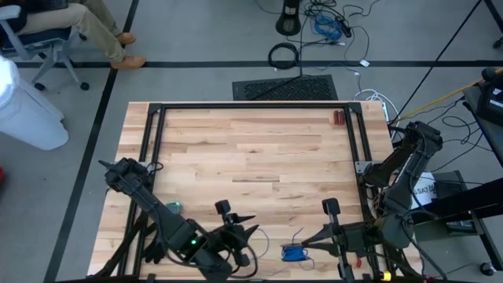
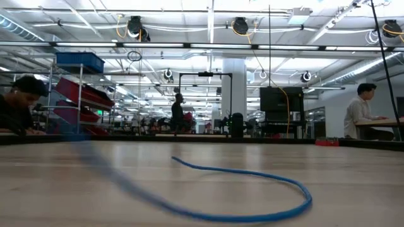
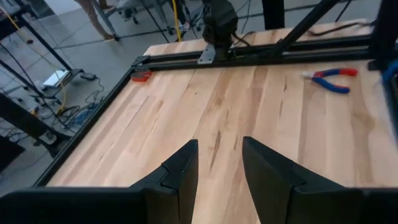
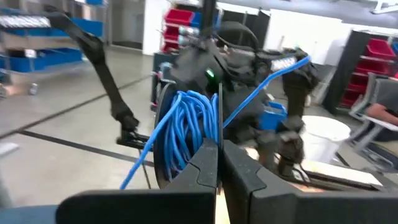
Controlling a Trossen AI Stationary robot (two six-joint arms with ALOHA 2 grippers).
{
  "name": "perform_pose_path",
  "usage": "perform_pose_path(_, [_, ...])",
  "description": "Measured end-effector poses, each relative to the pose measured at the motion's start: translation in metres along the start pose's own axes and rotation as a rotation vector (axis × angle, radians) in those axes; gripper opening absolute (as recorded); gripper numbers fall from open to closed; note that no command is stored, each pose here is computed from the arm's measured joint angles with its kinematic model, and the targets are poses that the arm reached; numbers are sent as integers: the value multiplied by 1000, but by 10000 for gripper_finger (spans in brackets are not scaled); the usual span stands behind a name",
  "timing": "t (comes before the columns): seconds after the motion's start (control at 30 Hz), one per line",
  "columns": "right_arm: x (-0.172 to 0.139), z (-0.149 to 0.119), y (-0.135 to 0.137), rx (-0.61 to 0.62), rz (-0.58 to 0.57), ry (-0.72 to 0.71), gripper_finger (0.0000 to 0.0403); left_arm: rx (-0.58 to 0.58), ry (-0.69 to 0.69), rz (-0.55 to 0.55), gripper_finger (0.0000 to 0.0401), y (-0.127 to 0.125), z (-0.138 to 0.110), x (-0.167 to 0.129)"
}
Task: Coil cords
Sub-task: Coil the blue wire onto the spool
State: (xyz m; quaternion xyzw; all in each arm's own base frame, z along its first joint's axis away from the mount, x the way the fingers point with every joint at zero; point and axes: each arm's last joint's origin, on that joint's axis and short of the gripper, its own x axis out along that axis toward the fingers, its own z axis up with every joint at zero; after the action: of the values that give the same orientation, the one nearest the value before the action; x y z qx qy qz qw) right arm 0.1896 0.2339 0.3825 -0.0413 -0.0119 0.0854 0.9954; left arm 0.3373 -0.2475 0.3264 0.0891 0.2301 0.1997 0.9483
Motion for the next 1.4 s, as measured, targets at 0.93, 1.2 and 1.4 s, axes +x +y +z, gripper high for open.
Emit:
perform_pose_path(0.93, [-1, 0, -1, 5, -19, 7, 0, 69, -232, -291, 146, -63, 5, 35])
perform_pose_path(1.2, [-1, 0, -1, 5, -19, 8, 0, 59, -232, -243, 214, -64, 1, 50])
perform_pose_path(1.4, [-1, 0, -1, 5, -19, 8, 0, 74, -225, -242, 219, -65, -1, 53])
